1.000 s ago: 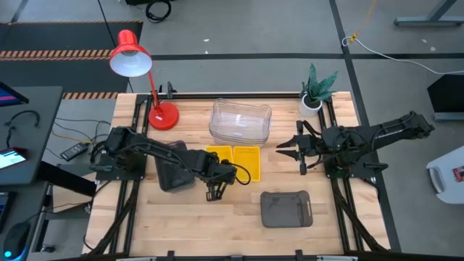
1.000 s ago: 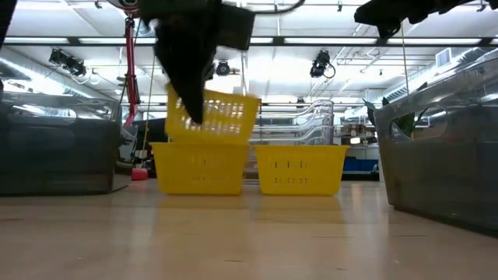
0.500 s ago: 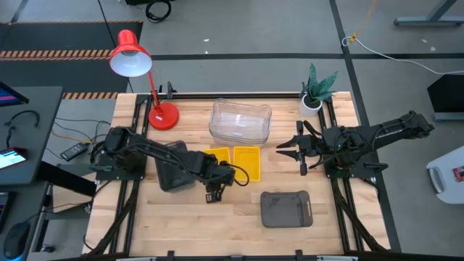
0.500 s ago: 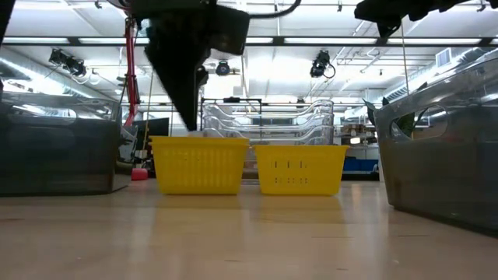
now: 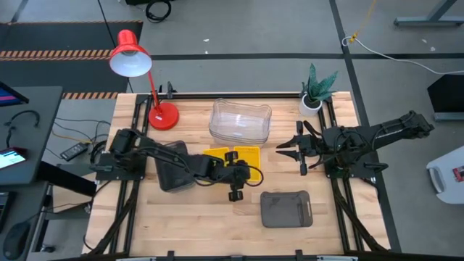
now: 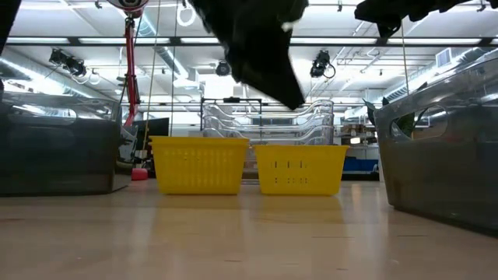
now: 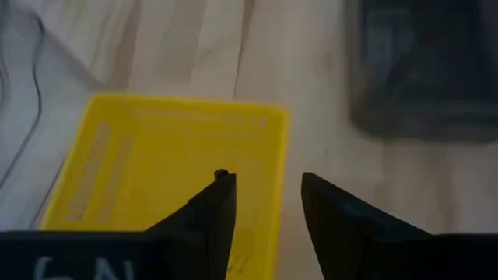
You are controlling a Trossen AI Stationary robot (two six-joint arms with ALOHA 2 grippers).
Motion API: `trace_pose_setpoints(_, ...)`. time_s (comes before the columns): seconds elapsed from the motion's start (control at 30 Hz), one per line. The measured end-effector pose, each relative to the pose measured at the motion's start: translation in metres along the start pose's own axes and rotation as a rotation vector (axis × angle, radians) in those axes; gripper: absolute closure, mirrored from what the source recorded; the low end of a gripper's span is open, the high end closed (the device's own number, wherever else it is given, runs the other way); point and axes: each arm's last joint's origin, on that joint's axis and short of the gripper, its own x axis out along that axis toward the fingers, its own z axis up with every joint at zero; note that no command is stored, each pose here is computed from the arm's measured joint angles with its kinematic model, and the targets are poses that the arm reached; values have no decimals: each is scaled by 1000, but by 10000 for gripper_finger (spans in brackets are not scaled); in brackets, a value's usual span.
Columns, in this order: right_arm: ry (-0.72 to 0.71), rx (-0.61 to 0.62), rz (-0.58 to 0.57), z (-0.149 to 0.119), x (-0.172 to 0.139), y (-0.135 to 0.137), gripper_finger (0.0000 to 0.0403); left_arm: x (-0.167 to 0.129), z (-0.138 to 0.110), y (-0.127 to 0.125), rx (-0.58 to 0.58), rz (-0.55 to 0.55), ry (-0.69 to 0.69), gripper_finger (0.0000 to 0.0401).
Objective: Stack baskets by color
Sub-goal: Stack the right yellow bin on the top of the stacked yellow bins
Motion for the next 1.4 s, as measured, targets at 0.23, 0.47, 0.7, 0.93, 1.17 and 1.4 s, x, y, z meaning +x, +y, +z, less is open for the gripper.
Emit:
trace_pose_setpoints(0.23, 10, -2, 3, -1, 0, 0, 332, 34, -9, -6, 24, -1, -15, 251)
trace_pose_setpoints(0.47, 7, -1, 4, -1, 0, 0, 332, 52, -17, -10, 26, -26, 7, 253)
trace_pose_setpoints(0.7, -2, 0, 14, 0, 0, 1, 332, 61, -25, -11, 34, -21, 42, 264)
trace_pose_setpoints(0.93, -3, 0, 21, 0, 0, 1, 332, 60, -29, -11, 25, -58, 88, 358)
trace_pose_setpoints(1.17, -3, -4, 21, 0, 0, 1, 332, 27, -7, -5, -2, -80, 7, 390)
trace_pose_setpoints(1.4, -2, -5, 22, 0, 0, 1, 332, -23, 10, -3, -86, -132, -39, 395)
